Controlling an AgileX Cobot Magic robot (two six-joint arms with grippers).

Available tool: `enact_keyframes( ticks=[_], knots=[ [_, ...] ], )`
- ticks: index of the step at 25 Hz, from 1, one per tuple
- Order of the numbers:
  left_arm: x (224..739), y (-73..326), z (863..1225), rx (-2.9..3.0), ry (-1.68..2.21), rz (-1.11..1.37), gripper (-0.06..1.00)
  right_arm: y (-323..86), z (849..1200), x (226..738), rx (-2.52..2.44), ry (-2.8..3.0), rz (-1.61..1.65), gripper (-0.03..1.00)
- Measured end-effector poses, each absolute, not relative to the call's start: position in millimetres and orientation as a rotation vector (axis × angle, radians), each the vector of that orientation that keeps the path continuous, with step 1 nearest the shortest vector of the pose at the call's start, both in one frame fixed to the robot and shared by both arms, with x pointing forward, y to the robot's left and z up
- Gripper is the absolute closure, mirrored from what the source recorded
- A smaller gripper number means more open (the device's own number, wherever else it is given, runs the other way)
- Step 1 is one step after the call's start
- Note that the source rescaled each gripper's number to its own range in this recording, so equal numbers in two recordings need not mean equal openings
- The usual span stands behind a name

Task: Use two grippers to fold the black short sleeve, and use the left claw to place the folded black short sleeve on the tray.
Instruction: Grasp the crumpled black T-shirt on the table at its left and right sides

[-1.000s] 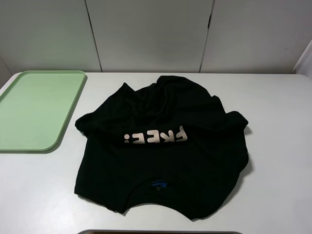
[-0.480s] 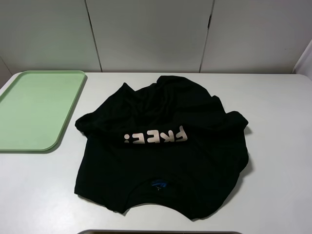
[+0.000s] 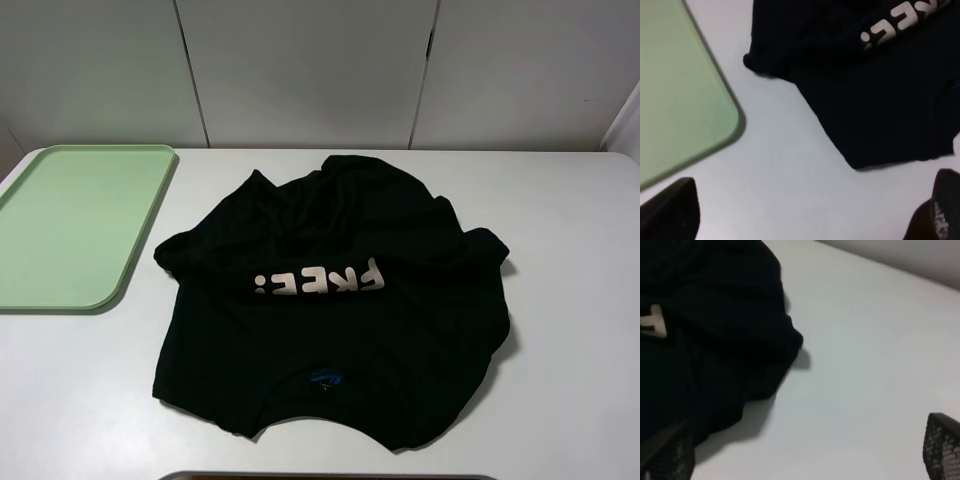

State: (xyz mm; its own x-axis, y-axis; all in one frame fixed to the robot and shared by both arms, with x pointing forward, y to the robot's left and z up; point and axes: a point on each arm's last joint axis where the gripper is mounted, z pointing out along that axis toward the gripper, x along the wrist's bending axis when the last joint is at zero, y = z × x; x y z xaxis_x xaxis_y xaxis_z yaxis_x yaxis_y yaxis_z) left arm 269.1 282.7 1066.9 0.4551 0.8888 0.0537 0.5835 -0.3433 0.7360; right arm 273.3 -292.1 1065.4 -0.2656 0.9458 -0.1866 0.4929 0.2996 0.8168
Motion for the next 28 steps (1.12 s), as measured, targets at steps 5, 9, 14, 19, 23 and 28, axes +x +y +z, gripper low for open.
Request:
enact_keyframes(
  ticks=[5, 9, 14, 19, 23, 28],
  knots=[
    [308, 268, 1081, 2.198, 1.18, 0.512, 0.03, -281, 1080, 317, 1.225, 2.022, 0.802, -0.03],
    [338, 254, 1079, 2.287, 1.155, 0.376, 0.03, -271, 1077, 358, 1.19, 2.17, 0.701, -0.03],
    [365, 245, 1064, 2.363, 1.166, 0.287, 0.04, -259, 1056, 411, 1.166, 2.334, 0.56, -0.03],
    [377, 242, 1059, 2.367, 1.18, 0.283, 0.04, -250, 1025, 451, 1.146, 2.444, 0.474, -0.03],
    [378, 242, 1058, 2.369, 1.18, 0.281, 0.04, -247, 998, 467, 1.021, 2.576, 0.372, -0.03],
    [379, 242, 1058, 2.364, 1.177, 0.291, 0.04, -247, 983, 477, 0.778, 2.666, 0.273, -0.03]
  ],
)
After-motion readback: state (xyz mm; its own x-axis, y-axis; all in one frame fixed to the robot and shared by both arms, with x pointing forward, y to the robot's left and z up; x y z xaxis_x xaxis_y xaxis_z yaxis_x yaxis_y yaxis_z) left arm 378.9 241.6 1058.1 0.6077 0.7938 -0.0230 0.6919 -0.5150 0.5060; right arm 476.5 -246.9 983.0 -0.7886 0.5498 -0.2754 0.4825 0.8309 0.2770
